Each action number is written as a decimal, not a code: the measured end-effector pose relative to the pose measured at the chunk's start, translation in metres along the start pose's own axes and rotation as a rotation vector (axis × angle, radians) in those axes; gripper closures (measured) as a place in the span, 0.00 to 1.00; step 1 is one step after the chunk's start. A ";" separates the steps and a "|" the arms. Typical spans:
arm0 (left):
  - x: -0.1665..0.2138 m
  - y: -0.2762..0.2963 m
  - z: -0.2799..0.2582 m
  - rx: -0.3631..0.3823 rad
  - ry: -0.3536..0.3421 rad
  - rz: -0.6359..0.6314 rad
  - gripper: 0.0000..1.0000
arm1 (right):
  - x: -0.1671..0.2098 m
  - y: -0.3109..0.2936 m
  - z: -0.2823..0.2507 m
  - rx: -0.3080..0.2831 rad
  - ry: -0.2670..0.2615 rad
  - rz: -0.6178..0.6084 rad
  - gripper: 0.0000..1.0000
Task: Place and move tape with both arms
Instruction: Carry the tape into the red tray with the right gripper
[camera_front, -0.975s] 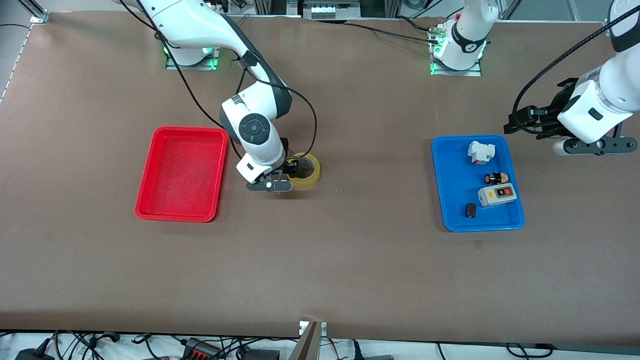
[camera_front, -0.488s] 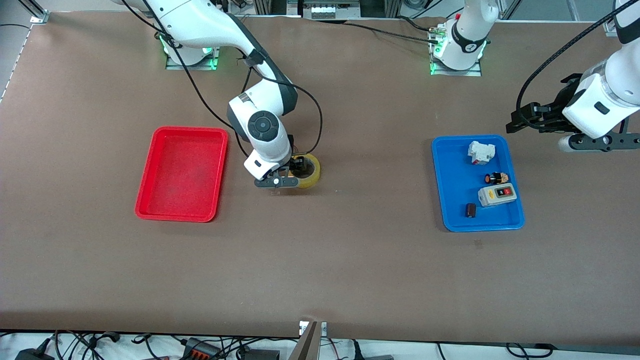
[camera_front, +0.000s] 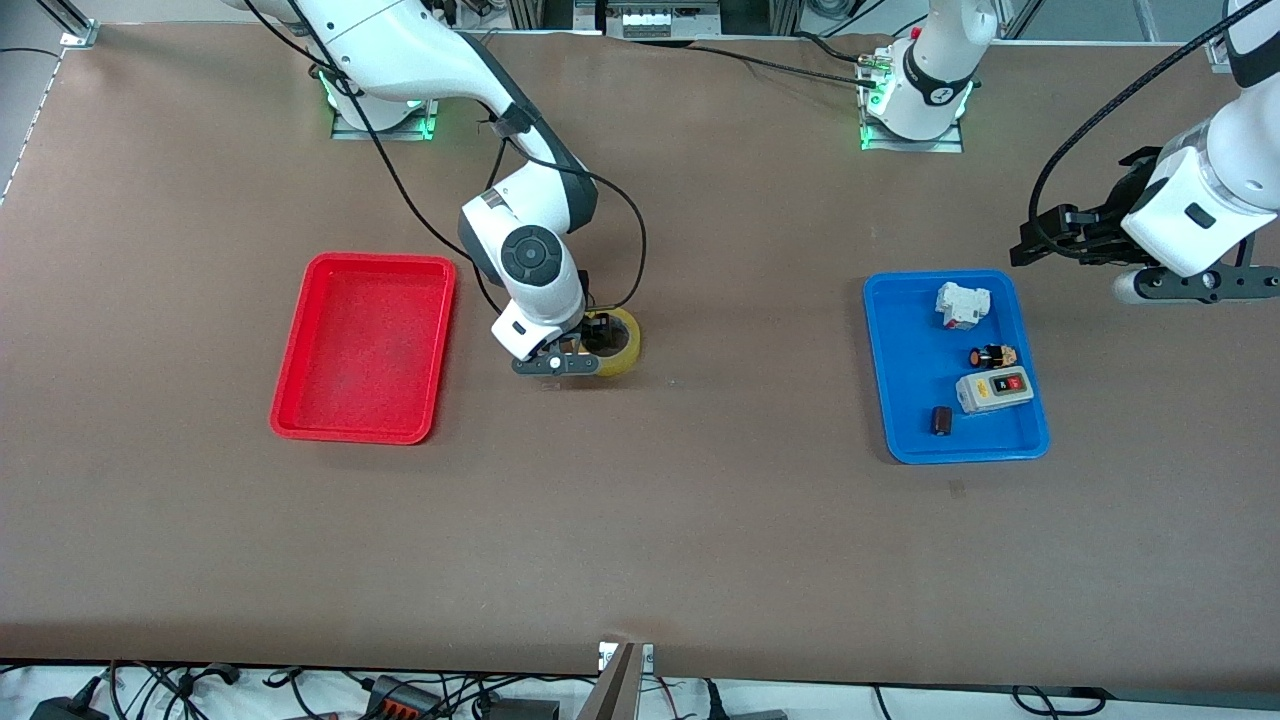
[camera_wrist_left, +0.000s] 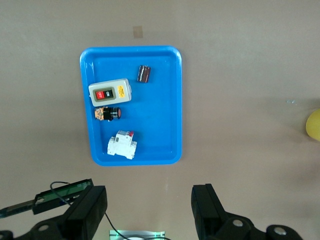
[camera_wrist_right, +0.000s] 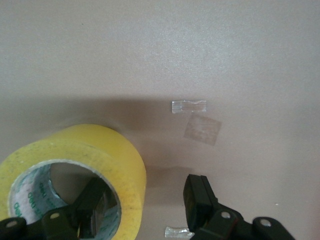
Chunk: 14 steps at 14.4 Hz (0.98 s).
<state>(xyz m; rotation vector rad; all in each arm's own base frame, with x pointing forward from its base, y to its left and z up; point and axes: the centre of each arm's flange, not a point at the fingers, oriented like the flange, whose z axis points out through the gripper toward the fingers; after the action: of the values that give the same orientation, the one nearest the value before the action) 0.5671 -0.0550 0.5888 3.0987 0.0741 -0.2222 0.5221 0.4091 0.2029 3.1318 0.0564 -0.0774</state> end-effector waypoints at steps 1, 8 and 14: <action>0.001 0.000 -0.001 -0.001 0.006 0.000 0.00 | 0.000 0.000 0.001 0.000 0.000 -0.001 0.34; 0.001 0.000 0.001 -0.001 0.006 0.000 0.00 | 0.008 0.003 -0.031 -0.001 0.011 0.009 0.81; -0.005 0.000 0.001 0.000 0.012 -0.002 0.00 | 0.034 0.145 -0.139 -0.015 -0.028 0.037 0.81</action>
<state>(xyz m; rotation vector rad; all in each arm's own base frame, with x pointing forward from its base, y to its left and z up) 0.5624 -0.0554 0.5885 3.1008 0.0770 -0.2045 0.5682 0.2670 0.3406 3.1148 -0.0011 -0.1205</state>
